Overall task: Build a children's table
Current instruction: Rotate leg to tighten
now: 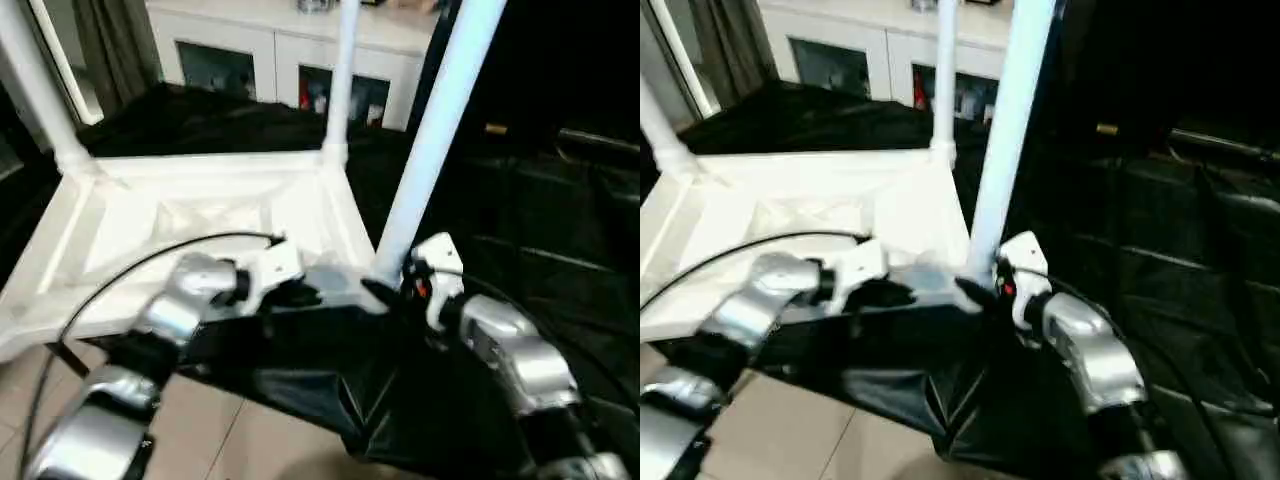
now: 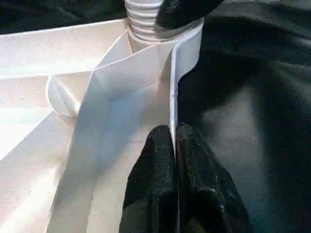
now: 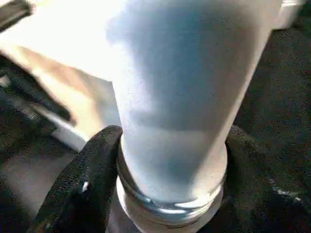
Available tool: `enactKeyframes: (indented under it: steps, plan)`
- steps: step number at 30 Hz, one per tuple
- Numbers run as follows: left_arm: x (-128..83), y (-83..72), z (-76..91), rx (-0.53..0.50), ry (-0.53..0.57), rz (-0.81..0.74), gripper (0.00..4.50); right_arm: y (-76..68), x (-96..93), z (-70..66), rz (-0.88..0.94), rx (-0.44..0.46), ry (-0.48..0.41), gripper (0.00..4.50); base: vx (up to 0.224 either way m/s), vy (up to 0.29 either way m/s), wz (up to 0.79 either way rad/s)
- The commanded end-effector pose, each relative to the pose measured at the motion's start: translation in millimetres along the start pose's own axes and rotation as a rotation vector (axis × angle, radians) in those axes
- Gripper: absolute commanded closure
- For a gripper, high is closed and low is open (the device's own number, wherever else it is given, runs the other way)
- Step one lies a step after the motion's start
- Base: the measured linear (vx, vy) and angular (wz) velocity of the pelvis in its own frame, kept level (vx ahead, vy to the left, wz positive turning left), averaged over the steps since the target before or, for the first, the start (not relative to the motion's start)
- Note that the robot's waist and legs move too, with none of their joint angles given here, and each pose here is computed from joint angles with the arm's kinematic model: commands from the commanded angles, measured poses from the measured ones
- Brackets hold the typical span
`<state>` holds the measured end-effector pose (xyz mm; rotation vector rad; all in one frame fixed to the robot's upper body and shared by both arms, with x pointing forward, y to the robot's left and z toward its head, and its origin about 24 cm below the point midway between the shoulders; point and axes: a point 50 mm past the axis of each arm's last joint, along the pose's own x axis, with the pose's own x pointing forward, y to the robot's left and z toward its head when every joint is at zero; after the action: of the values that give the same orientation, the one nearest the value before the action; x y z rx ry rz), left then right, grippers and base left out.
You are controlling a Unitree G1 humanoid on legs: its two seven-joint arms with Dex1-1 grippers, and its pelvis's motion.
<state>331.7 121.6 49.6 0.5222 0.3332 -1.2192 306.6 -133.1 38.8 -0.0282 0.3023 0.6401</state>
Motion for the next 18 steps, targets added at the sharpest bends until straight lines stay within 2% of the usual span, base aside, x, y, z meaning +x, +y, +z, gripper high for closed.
enactKeyframes:
  steps: [1, 5, 7, 8, 9, 14, 18]
  plan:
    - [14, 7.1, 1.5, -0.072, 0.031, 0.140, 4.50, 2.8, 15.5, -16.9, -0.174, 0.085, 0.069, 1.75, 0.000, 0.000, 0.00]
    - [26, 8.5, 8.2, -0.089, 0.028, 0.189, 4.50, 7.7, 27.4, -16.8, -0.252, 0.138, 0.055, 1.75, 0.000, 0.000, 0.00]
    - [32, 7.3, 12.9, -0.067, 0.024, 0.183, 4.50, 14.7, 34.3, -12.4, -0.225, 0.141, 0.031, 1.75, 0.000, 0.000, 0.00]
    - [33, 7.2, 13.1, -0.064, 0.024, 0.181, 4.50, 15.3, 34.8, -11.4, -0.219, 0.142, 0.025, 1.19, 0.000, 0.000, 0.00]
    - [34, 7.0, 13.6, -0.060, 0.023, 0.177, 4.50, 16.5, 36.0, -9.4, -0.209, 0.147, 0.012, 1.19, 0.000, 0.000, 0.00]
    - [27, 6.2, 8.3, -0.036, 0.042, 0.139, 4.50, 13.1, 30.3, 1.6, -0.138, 0.074, -0.028, 0.74, 0.000, 0.000, 0.00]
    - [19, 6.0, 2.8, -0.029, 0.064, 0.098, 4.50, 8.8, 14.2, 12.9, 0.002, -0.023, -0.057, 0.74, 0.000, 0.000, 0.00]
